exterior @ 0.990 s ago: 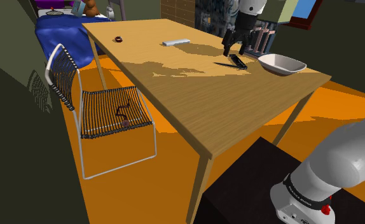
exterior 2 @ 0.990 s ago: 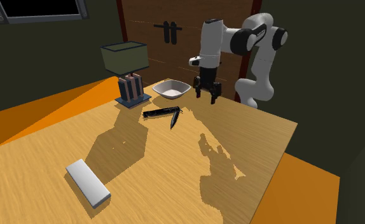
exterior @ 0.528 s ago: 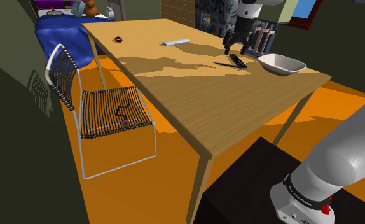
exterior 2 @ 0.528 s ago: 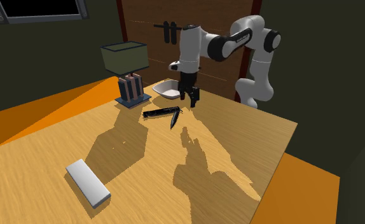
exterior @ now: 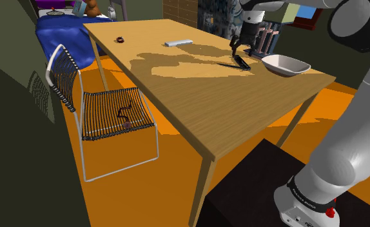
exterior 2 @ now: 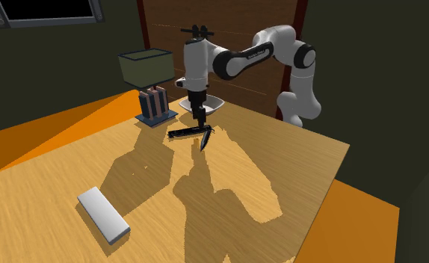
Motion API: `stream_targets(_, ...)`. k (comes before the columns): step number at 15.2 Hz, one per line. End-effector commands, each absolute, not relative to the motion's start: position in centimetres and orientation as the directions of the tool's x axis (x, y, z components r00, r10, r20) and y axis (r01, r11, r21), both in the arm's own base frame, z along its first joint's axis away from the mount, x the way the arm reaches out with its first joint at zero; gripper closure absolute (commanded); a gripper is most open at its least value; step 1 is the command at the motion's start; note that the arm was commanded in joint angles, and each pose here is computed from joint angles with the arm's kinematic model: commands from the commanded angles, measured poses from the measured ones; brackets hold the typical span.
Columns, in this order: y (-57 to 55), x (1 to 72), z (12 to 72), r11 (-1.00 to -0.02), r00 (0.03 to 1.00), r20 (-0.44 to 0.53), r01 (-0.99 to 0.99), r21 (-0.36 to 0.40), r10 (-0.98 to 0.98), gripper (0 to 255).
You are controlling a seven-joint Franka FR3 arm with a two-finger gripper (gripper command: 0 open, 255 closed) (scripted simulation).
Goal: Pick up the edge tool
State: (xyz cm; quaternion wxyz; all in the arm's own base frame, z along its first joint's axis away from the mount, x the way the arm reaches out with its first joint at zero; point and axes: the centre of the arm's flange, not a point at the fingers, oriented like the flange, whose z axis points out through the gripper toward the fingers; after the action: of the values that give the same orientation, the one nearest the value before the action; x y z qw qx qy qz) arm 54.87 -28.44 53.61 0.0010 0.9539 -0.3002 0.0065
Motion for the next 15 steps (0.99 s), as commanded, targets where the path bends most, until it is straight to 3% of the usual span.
stream_targets(1,-31.0,55.6,52.7,-0.789,0.79,0.005,-0.614,0.007,-0.614,0)
stream_targets(11,-31.6,55.7,48.6,-0.782,0.782,0.003,-0.623,0.009,-0.623,0)
stream_targets(12,-31.7,55.7,48.5,-0.782,0.782,0.003,-0.623,0.009,-0.623,255)
stream_targets(15,-31.6,55.8,48.5,-0.782,0.782,0.003,-0.623,0.009,-0.623,255)
